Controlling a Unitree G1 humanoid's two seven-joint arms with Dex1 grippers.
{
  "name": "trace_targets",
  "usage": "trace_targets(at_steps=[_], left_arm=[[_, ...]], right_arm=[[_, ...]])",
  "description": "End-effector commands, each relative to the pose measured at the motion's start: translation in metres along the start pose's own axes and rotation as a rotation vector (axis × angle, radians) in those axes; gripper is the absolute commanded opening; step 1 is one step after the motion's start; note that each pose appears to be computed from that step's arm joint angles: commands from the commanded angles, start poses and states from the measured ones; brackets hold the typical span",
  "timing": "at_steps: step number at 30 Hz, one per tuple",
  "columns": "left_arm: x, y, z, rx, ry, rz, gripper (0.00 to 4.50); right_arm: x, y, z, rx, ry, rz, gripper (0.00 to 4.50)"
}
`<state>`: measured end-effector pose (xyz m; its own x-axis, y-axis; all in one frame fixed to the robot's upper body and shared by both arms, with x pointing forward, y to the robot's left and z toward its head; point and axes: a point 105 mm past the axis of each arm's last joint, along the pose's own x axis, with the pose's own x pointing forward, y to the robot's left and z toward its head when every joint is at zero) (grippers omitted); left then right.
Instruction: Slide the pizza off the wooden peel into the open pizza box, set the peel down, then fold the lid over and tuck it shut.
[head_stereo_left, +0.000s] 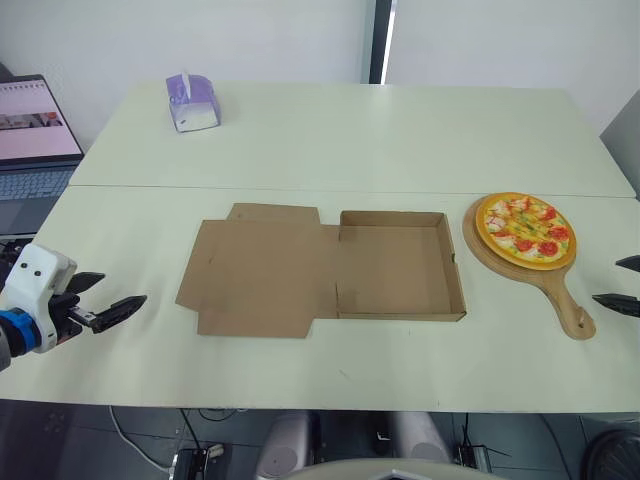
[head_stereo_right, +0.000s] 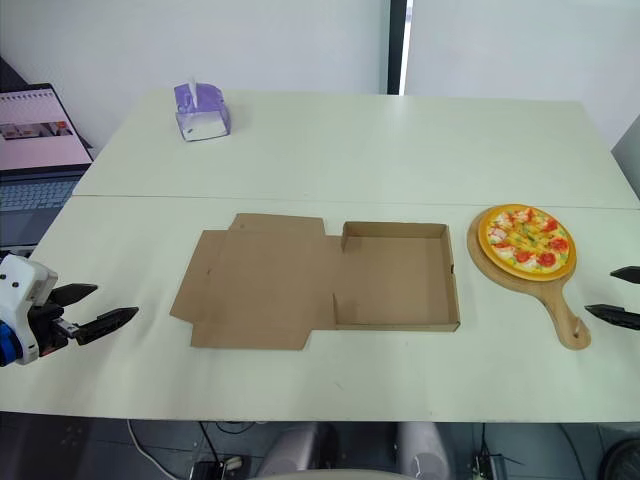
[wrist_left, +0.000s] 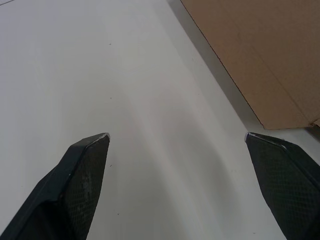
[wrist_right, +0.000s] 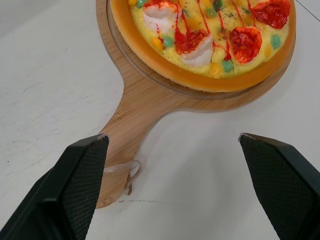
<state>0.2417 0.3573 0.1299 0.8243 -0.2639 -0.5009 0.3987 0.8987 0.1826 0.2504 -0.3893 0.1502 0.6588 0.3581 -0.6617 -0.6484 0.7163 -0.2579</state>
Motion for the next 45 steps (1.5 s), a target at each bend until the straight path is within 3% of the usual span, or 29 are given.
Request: trace_targets(at_steps=[1,8,17,23,26,34,39,45], left_arm=[[0.001,-0.001,0.008,0.016,-0.022,-0.024,4.50],[0.003,0.000,0.027,0.019,-0.118,-0.044,4.50],[0.008,-0.010,0.044,0.040,-0.152,-0.106,4.50],[0.000,-0.015,0.040,0.088,-0.075,-0.214,4.50],[0.002,-0.025,0.056,0.103,-0.127,-0.281,4.50],[0.022,-0.112,0.104,0.222,-0.241,-0.648,4.50],[0.035,-0.184,0.138,0.464,-0.375,-0.917,4.50],[0.040,-0.229,0.164,0.567,-0.478,-1.132,4.50]], right_arm=[[-0.002,-0.001,0.012,-0.047,-0.018,-0.004,4.46],[0.004,0.002,0.026,-0.055,-0.091,-0.033,4.46],[-0.008,-0.010,0.020,-0.016,-0.092,-0.099,4.46],[-0.010,-0.003,0.024,0.011,-0.103,-0.085,4.46],[-0.011,0.007,0.033,0.016,-0.141,-0.074,4.46],[-0.024,0.033,0.055,0.065,-0.237,-0.071,4.46],[-0.022,0.051,0.058,0.072,-0.211,-0.101,4.46],[-0.012,0.063,0.046,0.140,-0.112,-0.212,4.46]])
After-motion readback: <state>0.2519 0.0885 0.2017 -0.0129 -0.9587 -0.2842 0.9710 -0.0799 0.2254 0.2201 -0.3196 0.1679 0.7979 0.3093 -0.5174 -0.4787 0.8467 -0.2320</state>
